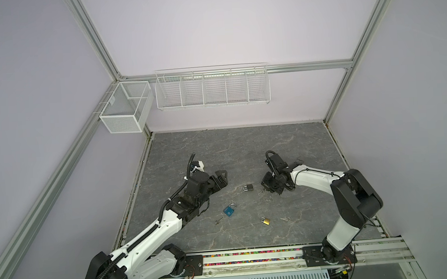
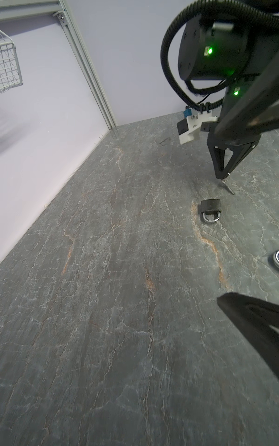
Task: Unlock with the key
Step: 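Lift the key with the right gripper while the left gripper approaches it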
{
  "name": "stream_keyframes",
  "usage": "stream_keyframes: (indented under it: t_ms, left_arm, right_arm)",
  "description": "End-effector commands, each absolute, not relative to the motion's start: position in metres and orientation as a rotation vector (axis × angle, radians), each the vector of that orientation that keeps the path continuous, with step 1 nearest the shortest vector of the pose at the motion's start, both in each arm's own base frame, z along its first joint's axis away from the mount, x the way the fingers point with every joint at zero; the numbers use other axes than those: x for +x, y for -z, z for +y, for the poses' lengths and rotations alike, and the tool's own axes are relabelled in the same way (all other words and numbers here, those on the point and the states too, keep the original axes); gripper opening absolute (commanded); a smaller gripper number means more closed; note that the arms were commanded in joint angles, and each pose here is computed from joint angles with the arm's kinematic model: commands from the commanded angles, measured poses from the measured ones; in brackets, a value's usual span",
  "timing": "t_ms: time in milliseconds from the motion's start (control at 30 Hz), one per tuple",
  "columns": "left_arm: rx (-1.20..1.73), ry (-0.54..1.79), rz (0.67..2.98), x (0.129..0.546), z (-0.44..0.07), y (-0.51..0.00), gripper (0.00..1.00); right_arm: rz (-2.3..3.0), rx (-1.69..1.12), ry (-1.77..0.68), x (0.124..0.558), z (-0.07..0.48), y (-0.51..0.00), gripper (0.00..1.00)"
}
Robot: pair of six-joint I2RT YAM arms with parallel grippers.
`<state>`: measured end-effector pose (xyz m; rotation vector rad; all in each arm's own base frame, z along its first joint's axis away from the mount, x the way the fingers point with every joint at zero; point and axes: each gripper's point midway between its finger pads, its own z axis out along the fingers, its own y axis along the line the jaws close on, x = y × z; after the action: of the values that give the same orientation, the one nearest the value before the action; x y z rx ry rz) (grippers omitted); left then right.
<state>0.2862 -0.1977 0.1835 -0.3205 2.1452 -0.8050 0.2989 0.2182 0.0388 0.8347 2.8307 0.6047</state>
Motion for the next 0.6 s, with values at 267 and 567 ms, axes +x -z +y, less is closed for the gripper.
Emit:
stream_keyframes:
  t_ms: [267,567]
  left_arm:
    - [-0.417,1.12,1.92,0.289,-0.218,-0.244,0.99]
    - [-0.621,1.518,1.805,0.293,-0.256,-0.261,0.96]
  right_arm:
    - [2.647,0.986,-0.825,0.292,0.217,-0.118,0.06]
    - [2.447,1.074,-1.008,0.297,0.215,-0.186,0.06]
